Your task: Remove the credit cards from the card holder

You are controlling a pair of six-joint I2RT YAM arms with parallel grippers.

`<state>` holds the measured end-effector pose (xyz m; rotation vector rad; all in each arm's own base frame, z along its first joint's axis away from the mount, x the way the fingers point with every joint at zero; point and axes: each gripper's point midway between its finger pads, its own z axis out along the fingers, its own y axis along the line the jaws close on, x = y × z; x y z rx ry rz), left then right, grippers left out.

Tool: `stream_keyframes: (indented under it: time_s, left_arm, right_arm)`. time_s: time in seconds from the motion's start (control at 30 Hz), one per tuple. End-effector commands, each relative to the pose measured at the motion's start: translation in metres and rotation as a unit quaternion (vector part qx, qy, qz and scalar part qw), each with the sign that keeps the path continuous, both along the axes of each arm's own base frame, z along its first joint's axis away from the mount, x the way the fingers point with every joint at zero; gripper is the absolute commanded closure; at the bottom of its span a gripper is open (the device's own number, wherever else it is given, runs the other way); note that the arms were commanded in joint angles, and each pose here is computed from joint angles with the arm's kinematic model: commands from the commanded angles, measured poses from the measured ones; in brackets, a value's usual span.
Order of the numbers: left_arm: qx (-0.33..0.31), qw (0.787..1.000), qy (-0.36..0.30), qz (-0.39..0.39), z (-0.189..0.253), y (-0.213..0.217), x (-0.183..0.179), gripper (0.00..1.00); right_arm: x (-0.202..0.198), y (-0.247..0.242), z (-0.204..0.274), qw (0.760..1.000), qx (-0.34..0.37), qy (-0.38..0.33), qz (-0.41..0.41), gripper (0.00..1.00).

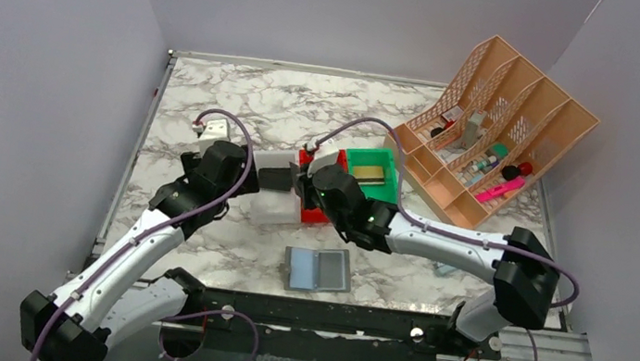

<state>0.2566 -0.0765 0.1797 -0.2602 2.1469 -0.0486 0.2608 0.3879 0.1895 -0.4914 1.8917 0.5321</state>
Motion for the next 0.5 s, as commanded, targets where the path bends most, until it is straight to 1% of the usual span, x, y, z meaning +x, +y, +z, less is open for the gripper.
stream_keyframes:
  time_s: [0.0,0.07,0.23,0.37,0.47]
  left_arm:
    - [0.009,0.999,0.049,0.015,-0.031,0.023,0.001,0.01]
    - [-0.004,0.998,0.053,0.029,-0.033,0.031,0.004,0.01]
    - [-0.018,0.996,0.030,0.080,-0.025,0.055,0.006,0.01]
    - [-0.007,0.992,0.009,0.125,-0.015,0.074,0.003,0.01]
    - [-0.003,0.990,-0.008,0.143,-0.008,0.082,0.000,0.01]
  right_arm:
    - [0.015,0.016,-0.002,0.998,-0.053,-0.033,0.020,0.99]
    - [0.017,0.028,-0.006,0.997,-0.064,-0.036,0.038,0.99]
    - [0.028,0.052,-0.017,0.991,-0.106,-0.051,0.064,0.99]
    - [0.047,0.057,-0.035,0.982,-0.166,-0.072,0.049,0.99]
    - [0.061,0.057,-0.046,0.972,-0.213,-0.091,0.035,0.99]
